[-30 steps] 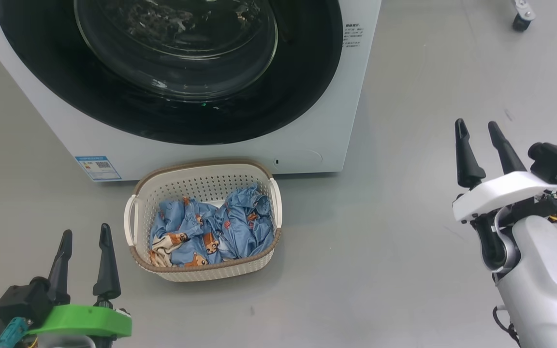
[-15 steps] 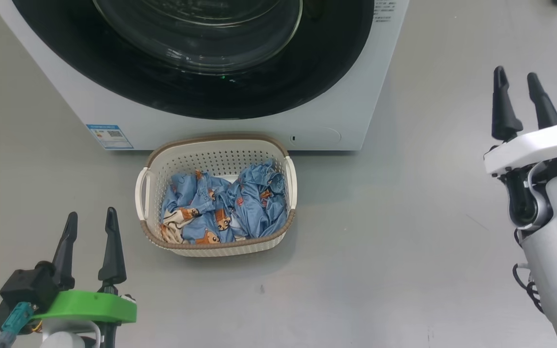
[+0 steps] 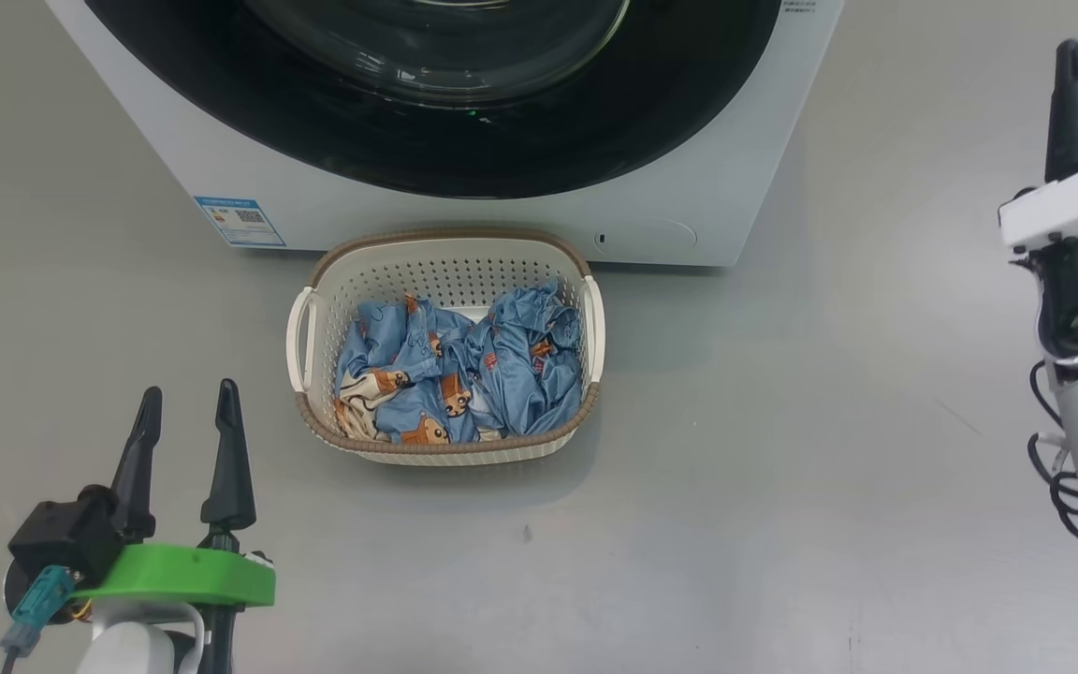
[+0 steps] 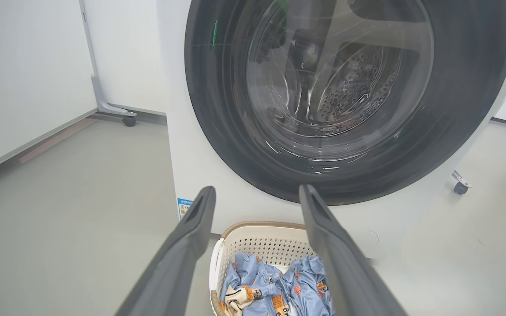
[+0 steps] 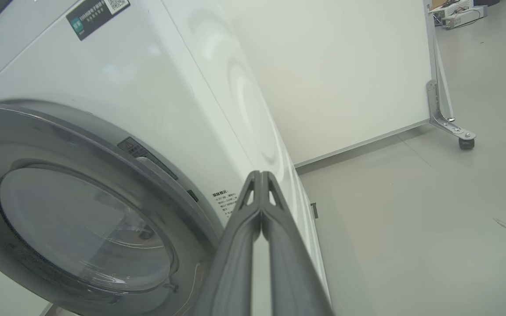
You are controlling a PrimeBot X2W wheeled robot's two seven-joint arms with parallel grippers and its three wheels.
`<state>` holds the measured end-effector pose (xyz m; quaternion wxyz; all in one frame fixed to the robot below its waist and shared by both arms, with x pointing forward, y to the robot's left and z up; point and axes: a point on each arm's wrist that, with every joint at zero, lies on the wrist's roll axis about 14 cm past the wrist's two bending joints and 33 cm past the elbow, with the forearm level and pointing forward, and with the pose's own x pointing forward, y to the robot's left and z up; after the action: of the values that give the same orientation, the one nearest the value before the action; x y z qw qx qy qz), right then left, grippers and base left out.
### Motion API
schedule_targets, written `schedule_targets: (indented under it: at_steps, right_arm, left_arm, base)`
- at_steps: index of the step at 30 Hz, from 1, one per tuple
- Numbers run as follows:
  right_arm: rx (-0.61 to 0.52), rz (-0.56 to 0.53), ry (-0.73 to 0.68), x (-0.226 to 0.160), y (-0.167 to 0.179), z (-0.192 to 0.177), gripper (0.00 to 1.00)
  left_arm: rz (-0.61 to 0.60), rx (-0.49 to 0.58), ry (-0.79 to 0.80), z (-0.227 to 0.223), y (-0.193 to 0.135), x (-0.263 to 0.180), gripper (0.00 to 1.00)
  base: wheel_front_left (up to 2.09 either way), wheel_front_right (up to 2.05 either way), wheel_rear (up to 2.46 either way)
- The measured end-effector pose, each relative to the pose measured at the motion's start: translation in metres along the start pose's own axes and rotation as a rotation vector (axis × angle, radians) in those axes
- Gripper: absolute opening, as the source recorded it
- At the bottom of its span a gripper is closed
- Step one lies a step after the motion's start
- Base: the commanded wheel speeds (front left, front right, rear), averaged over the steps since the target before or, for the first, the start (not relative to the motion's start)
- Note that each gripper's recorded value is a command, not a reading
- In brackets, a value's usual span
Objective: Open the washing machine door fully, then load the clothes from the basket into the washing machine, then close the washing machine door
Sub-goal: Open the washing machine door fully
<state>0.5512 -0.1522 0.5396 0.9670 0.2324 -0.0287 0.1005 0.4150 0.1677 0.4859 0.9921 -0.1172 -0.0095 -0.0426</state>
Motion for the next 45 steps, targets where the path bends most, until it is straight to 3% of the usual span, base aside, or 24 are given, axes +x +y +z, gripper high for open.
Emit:
schedule_targets:
  at_steps: [20, 26, 45]
  right_arm:
    - [0.448, -0.032, 0.065, 0.054, -0.016, 0.002, 0.0]
    - [0.474, 0.002, 0.156, 0.068, -0.014, -0.01, 0.0]
    - [0.444, 0.24, 0.393, 0.113, 0.048, -0.041, 0.0]
  left_arm:
    - [0.02, 0.003, 0.01, -0.009, 0.01, 0.016, 1.0]
    - [0.031, 0.003, 0.012, -0.011, 0.014, 0.021, 1.0]
    - [0.069, -0.022, 0.063, -0.034, 0.025, 0.027, 1.0]
  base:
    - [0.0, 0.0, 0.0]
    - [0.0, 0.0, 0.0]
    - [0.0, 0.0, 0.0]
